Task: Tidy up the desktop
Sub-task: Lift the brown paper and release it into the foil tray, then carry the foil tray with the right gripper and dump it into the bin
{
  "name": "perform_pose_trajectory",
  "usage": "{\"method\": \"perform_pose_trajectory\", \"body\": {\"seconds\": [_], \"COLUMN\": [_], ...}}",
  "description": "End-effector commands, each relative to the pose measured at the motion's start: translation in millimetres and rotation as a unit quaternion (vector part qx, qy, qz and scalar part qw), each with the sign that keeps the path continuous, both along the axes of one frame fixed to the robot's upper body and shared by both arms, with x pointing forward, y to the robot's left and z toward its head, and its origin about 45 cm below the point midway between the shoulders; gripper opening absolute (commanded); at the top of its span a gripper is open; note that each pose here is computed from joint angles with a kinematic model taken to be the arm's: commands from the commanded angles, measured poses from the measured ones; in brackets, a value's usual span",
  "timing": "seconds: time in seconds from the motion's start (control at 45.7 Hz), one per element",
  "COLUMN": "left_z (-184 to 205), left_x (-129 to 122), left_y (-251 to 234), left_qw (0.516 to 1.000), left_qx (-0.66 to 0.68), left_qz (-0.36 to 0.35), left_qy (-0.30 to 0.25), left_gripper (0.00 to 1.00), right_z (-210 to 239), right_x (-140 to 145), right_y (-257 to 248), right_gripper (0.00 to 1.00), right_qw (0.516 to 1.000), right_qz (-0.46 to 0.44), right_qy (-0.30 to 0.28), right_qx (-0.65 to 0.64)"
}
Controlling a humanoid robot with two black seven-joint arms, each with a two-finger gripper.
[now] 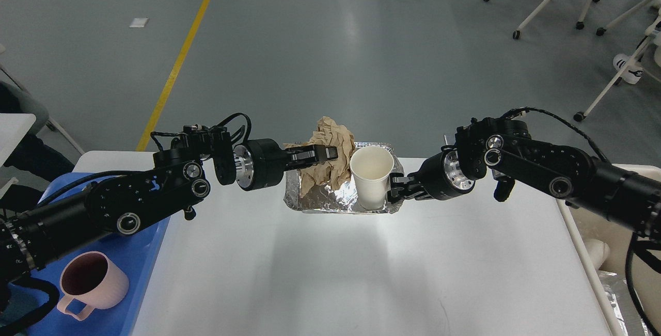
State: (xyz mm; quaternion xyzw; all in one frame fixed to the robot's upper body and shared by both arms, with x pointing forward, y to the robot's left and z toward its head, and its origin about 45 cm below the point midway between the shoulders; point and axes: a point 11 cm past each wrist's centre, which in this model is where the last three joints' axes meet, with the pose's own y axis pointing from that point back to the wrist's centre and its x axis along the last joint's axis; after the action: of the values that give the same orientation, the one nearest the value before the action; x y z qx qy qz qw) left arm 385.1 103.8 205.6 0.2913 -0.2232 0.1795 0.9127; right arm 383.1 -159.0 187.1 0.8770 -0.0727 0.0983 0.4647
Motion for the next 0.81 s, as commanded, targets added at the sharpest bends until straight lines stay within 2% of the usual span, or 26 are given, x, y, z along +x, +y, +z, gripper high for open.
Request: {"method": "perform_pose_trajectory", "body": {"seconds": [0.0, 0.131, 0.219, 0.415, 0.525, 0.678, 0.787], "left_z": [-9, -7, -3, 7, 25, 62, 75], "left_x": [-6, -3, -1, 7, 18, 40, 49], "left_y": [-5, 1, 3, 19, 27, 57, 92], "left_qw": [1.000, 1.000, 1.000, 1.000, 0.999, 0.991, 0.963], "left_qx": [0.009, 0.015, 0.012, 0.011, -0.007, -0.095, -0.201], "left_qz": [-0.011, -0.008, -0.007, 0.010, 0.027, 0.098, 0.176], "left_qy": [0.009, 0.006, 0.003, -0.003, -0.016, -0.015, 0.029], "left_gripper": [0.70, 0.89, 0.96, 0.97, 0.97, 0.97, 0.97], "right_z": [2, 2, 1, 3, 9, 10, 9], "right_x": [1, 1, 0, 2, 7, 9, 9], "right_y": [-2, -2, -2, -3, -8, -15, -23], "right_gripper": [0.00, 0.00, 0.00, 0.00, 0.00, 0.00, 0.00], "right_qw": [1.000, 1.000, 1.000, 1.000, 1.000, 0.998, 0.996], "right_qz": [-0.003, -0.004, -0.006, -0.011, -0.022, -0.042, -0.064], "right_qy": [-0.001, -0.001, 0.000, -0.003, -0.008, -0.007, -0.004], "right_qx": [0.003, 0.004, 0.006, 0.010, 0.019, 0.036, 0.056]}}
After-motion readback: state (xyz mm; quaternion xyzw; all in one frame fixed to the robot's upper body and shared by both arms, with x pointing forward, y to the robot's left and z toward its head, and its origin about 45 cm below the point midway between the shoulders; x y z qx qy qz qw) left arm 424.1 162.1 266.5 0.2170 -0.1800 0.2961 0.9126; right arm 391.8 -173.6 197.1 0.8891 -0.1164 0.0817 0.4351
